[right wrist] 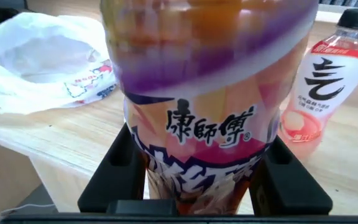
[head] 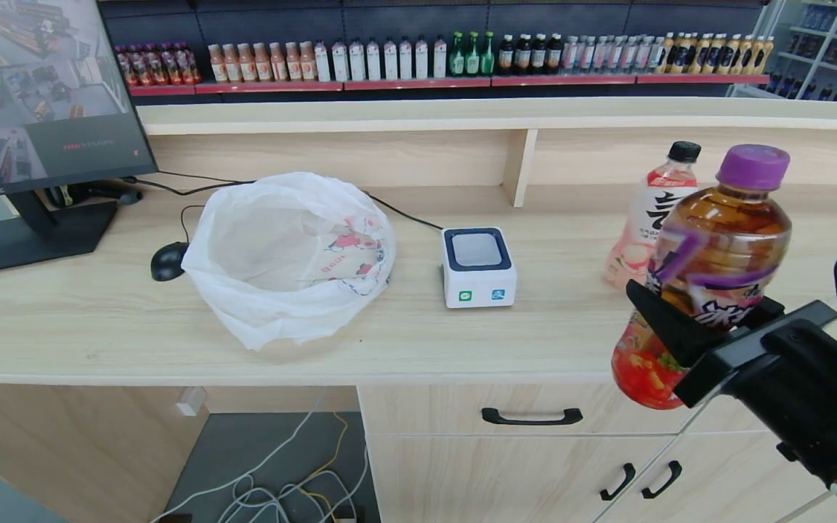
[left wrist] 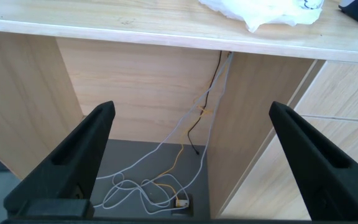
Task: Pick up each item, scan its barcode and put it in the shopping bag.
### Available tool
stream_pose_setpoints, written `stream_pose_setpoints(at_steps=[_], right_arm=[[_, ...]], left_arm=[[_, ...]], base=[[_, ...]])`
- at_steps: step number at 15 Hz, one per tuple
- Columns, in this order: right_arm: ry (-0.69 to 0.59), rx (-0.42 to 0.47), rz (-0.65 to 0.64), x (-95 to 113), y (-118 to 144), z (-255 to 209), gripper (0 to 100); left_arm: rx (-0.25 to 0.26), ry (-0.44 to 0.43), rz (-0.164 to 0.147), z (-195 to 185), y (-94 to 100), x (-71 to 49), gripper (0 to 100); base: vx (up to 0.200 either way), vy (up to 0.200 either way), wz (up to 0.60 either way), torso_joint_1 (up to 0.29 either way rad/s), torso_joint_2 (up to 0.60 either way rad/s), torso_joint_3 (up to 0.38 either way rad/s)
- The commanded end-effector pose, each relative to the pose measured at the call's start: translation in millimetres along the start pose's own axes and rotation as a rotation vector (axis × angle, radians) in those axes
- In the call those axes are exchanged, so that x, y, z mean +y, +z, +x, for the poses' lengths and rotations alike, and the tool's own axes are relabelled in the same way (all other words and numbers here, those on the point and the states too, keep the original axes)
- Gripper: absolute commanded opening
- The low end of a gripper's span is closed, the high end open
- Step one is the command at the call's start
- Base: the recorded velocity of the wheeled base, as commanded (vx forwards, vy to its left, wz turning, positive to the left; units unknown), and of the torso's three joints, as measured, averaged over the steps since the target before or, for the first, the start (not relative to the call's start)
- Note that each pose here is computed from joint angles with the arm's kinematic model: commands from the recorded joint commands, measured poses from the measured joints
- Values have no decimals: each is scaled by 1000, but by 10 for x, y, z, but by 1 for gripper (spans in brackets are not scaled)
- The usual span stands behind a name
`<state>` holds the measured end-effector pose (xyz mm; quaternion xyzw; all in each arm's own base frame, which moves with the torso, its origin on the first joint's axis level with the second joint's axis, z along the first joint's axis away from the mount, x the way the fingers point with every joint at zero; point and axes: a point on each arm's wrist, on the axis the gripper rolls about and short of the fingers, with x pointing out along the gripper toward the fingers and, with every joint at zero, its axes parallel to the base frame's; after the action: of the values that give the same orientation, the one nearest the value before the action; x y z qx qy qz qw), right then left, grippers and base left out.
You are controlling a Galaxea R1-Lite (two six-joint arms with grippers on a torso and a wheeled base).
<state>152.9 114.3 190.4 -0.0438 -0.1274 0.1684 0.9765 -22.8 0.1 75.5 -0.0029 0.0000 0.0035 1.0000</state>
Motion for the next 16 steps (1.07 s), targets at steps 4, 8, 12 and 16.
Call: stream_pose_setpoints(at_steps=[4, 8, 12, 16], right_arm=[[128, 37, 137, 145, -79, -71, 0], [217, 12, 137, 187, -44, -73, 0], [265, -27, 30, 261, 16, -125, 0], [347, -98, -236, 474, 69, -102, 0]], left_arm=[[0, 1, 0, 0, 0, 0, 100], [0, 1, 0, 0, 0, 0, 100], [0, 1, 0, 0, 0, 0, 100], [0, 1, 0, 0, 0, 0, 100]], base=[[0, 0, 0, 0, 0, 0], [0, 0, 0, 0, 0, 0], [0, 0, 0, 0, 0, 0], [0, 0, 0, 0, 0, 0]])
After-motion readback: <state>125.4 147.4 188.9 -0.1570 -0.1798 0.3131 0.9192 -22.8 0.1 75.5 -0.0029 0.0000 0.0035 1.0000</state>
